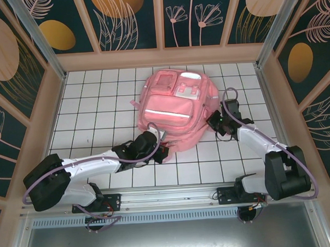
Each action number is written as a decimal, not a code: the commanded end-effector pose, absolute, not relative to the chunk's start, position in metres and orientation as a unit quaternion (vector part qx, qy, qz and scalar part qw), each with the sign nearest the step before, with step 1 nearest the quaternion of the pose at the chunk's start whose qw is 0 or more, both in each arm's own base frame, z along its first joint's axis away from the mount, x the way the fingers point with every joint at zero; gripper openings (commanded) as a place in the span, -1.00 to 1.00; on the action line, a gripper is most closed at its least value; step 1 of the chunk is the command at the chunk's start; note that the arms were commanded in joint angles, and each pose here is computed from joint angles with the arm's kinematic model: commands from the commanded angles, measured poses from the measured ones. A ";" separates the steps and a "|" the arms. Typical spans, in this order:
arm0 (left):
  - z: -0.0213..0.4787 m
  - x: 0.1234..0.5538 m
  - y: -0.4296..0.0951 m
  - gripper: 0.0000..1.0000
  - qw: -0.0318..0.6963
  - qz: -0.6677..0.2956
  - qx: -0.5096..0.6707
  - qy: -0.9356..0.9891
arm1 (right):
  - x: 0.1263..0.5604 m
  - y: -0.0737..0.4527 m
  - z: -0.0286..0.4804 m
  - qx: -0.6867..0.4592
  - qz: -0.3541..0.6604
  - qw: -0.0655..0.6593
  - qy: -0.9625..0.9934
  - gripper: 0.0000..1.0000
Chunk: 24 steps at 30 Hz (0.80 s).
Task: Pack the student bag
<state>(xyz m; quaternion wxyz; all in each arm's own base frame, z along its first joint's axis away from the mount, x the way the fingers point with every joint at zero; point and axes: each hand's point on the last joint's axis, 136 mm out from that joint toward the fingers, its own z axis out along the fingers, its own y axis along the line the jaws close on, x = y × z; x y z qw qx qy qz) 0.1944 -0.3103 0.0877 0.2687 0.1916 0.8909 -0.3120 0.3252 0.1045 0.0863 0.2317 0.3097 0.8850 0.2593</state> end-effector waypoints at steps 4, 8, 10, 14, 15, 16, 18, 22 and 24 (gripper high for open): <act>0.079 0.189 -0.295 -1.00 0.263 -0.289 0.195 0.899 | 0.371 0.066 0.101 0.329 0.212 0.287 0.874 -1.00; 0.080 0.188 -0.295 -1.00 0.266 -0.295 0.199 0.896 | 0.392 0.065 0.105 0.313 0.213 0.298 0.876 -1.00; 0.081 0.187 -0.299 -1.00 0.264 -0.300 0.205 0.893 | 0.405 0.070 0.106 0.297 0.220 0.295 0.881 -1.00; 0.081 0.185 -0.309 -1.00 0.253 -0.316 0.214 0.889 | 0.427 0.098 0.111 0.250 0.280 0.280 0.884 -0.93; 0.081 0.185 -0.311 -1.00 0.250 -0.319 0.216 0.888 | 0.432 0.107 0.114 0.236 0.295 0.277 0.884 -0.91; 0.081 0.185 -0.314 -1.00 0.248 -0.323 0.217 0.887 | 0.437 0.116 0.117 0.221 0.307 0.273 0.884 -0.90; 0.082 0.185 -0.320 -1.00 0.247 -0.330 0.222 0.884 | 0.444 0.131 0.121 0.194 0.315 0.268 0.890 -0.86; 0.090 0.193 -0.338 -1.00 0.251 -0.347 0.229 0.874 | 0.449 0.160 0.128 0.144 0.324 0.264 0.897 -0.66; 0.095 0.196 -0.349 -1.00 0.250 -0.358 0.232 0.869 | 0.447 0.172 0.134 0.121 0.331 0.265 0.897 -0.53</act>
